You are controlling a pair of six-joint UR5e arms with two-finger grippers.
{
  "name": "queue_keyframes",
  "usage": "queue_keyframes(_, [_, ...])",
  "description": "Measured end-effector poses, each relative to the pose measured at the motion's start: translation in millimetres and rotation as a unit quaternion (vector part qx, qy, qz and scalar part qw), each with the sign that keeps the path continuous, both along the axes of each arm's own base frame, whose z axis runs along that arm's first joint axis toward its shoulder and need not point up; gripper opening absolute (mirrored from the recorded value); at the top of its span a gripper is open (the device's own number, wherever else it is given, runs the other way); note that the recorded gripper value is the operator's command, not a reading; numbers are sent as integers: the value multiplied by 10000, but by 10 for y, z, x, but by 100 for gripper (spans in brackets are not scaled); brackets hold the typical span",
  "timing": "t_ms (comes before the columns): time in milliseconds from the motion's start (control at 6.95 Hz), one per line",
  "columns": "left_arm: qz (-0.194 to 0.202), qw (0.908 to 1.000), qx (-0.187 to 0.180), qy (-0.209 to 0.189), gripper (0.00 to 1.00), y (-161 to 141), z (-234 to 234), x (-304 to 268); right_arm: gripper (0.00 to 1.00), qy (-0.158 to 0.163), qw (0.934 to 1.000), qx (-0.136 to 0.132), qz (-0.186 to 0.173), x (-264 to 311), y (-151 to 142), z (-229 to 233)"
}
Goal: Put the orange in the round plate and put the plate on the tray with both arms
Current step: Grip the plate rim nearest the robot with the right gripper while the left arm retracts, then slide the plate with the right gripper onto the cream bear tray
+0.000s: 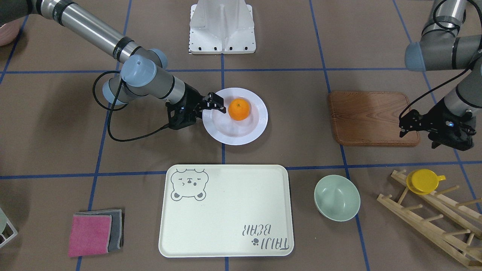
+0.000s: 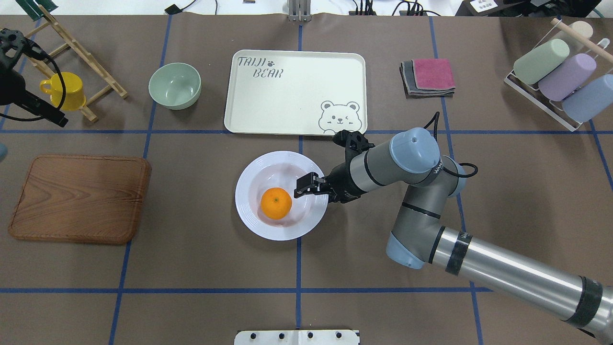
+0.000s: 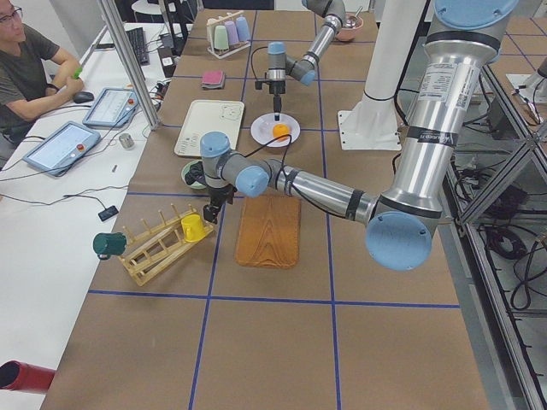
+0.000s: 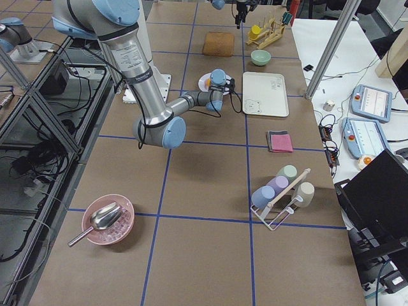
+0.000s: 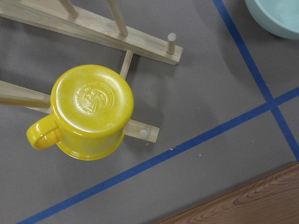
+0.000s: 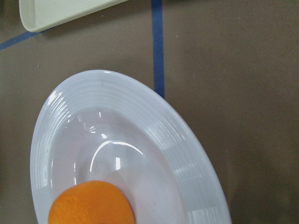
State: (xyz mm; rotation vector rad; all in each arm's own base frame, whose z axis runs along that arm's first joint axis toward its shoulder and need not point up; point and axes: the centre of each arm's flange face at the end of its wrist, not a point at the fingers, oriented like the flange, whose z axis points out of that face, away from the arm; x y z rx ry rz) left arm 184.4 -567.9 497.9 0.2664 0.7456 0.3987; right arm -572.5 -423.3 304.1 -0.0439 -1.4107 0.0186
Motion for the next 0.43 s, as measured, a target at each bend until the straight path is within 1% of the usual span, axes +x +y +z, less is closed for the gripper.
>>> queue_keyframes(432, [-1,10000,-10,12,99,-1,0,-10,0,1,10000,3,60,-46,42,14])
